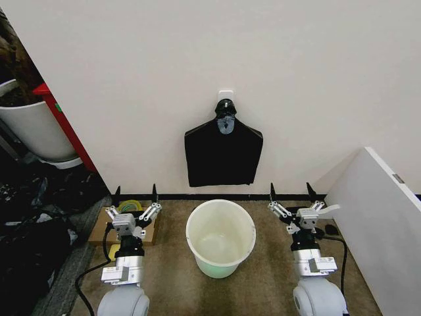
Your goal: Place the garbage bag over the trash bin.
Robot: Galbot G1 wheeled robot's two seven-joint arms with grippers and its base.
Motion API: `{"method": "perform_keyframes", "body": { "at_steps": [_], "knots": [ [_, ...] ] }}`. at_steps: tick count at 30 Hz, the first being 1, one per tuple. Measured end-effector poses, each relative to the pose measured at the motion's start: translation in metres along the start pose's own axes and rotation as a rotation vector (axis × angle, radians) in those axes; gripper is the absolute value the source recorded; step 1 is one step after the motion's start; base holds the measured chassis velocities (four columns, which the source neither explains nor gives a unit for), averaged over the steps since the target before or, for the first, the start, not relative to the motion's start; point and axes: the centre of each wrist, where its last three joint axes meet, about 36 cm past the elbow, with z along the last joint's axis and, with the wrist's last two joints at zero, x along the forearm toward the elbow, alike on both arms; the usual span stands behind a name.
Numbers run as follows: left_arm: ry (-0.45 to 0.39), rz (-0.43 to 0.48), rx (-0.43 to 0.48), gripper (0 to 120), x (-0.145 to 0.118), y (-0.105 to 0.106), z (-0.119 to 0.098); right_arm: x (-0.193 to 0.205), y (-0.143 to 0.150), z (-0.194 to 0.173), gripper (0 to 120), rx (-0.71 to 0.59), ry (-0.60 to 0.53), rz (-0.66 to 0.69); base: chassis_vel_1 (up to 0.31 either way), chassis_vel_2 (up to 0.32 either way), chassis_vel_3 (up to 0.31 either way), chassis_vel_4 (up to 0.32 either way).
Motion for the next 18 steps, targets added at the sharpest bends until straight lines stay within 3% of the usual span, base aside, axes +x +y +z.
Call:
{"method": "perform_keyframes", "body": {
  "at_steps": [2,6,9,12,18],
  "knots": [
    [-0.071,0.064,-0.082,100,-0.003,0.004,0.006,-0.001,-0.008,0.003,100,0.098,-0.043,-0.013,0.0,0.0,0.0,0.0],
    [-0.1,0.107,-0.104,100,0.0,0.005,0.012,0.0,-0.016,0.005,100,0.177,-0.076,-0.033,0.0,0.0,0.0,0.0],
    [-0.082,0.099,-0.067,100,0.003,0.002,0.012,0.002,-0.014,0.004,100,0.137,-0.069,-0.033,0.0,0.0,0.0,0.0],
    [-0.108,0.11,-0.071,100,0.001,0.002,0.011,0.005,-0.005,-0.002,100,0.01,-0.031,-0.019,0.0,0.0,0.0,0.0],
    [-0.113,0.109,-0.062,100,0.0,0.002,0.009,0.006,-0.005,-0.004,100,-0.015,-0.026,-0.018,0.0,0.0,0.0,0.0]
  ]
}}
